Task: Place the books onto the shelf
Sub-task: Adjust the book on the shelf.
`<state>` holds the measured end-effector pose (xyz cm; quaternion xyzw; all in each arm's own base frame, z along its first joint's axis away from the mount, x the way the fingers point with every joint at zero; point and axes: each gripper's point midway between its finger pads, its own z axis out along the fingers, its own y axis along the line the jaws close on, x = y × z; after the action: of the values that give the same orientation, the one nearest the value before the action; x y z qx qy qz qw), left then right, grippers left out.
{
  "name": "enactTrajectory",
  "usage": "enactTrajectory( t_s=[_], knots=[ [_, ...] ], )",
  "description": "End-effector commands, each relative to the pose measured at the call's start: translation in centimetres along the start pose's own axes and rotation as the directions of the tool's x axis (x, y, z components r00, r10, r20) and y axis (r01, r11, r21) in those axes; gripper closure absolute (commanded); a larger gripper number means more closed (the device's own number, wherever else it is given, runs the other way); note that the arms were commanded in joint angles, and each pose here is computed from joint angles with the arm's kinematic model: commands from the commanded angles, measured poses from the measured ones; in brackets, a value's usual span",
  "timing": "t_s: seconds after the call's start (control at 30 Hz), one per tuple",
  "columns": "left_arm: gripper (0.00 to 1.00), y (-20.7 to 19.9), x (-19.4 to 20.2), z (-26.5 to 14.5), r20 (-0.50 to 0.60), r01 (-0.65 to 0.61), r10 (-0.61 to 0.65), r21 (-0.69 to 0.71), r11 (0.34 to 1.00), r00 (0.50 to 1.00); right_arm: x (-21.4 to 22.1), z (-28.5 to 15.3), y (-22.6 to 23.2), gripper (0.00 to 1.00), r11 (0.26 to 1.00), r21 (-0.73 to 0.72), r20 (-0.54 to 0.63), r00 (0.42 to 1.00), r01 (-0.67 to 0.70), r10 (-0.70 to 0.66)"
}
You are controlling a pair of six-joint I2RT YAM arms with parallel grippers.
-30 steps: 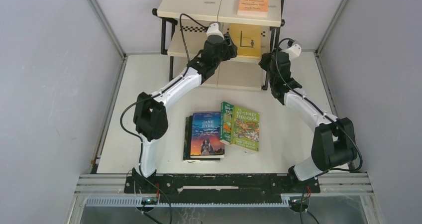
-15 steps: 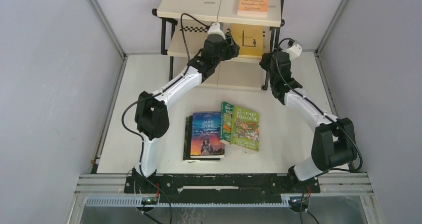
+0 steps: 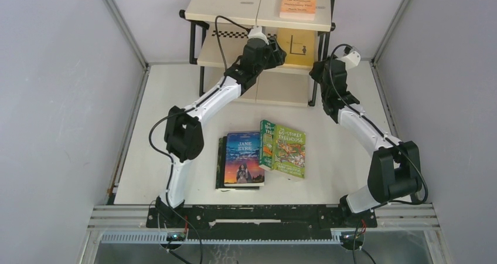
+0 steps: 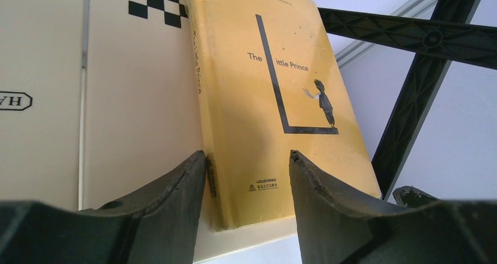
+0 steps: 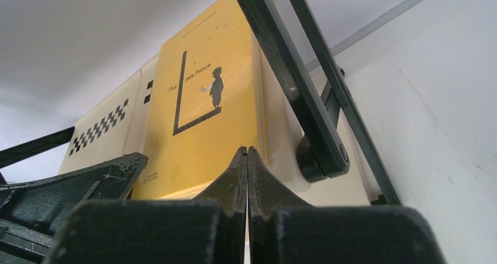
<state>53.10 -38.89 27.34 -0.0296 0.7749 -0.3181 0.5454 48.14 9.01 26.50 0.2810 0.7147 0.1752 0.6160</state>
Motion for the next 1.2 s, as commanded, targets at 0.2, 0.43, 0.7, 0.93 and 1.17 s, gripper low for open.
enactTrajectory(
  t_s=[0.2, 0.43, 0.7, 0.93, 1.17],
  knots=[
    [0.40, -2.4, -2.5, -0.4, 0.047, 0.033, -0.036, 0.072, 0.997, 0.998, -3.0, -0.8, 0.3, 0.99, 1.000, -0.015, 0.068, 0.998, -0.007, 0.008],
    [0.32, -1.0, -2.4, -1.5, 0.055, 0.049, -0.050, 0.013, 0.999, 0.997, -3.5, -1.0, -0.2, 0.92, 1.000, -0.002, 0.071, 0.997, -0.004, 0.004],
    [0.26, 0.7, -4.1, -4.4, 0.111, 0.064, -0.056, -0.072, 0.995, 0.992, -3.7, -1.6, -0.2, 0.71, 1.000, -0.002, 0.063, 0.998, -0.005, 0.005],
    [0.22, 3.3, -4.9, -8.0, 0.152, 0.127, -0.104, -0.151, 0.980, 0.983, -3.4, -2.5, -0.8, 0.65, 1.000, 0.002, 0.055, 0.998, -0.018, 0.018],
    [0.17, 6.7, -5.3, -12.9, 0.219, 0.275, -0.229, -0.210, 0.938, 0.948, -3.0, -3.4, -1.0, 0.64, 1.000, -0.001, 0.029, 0.999, -0.030, 0.031]
  ],
)
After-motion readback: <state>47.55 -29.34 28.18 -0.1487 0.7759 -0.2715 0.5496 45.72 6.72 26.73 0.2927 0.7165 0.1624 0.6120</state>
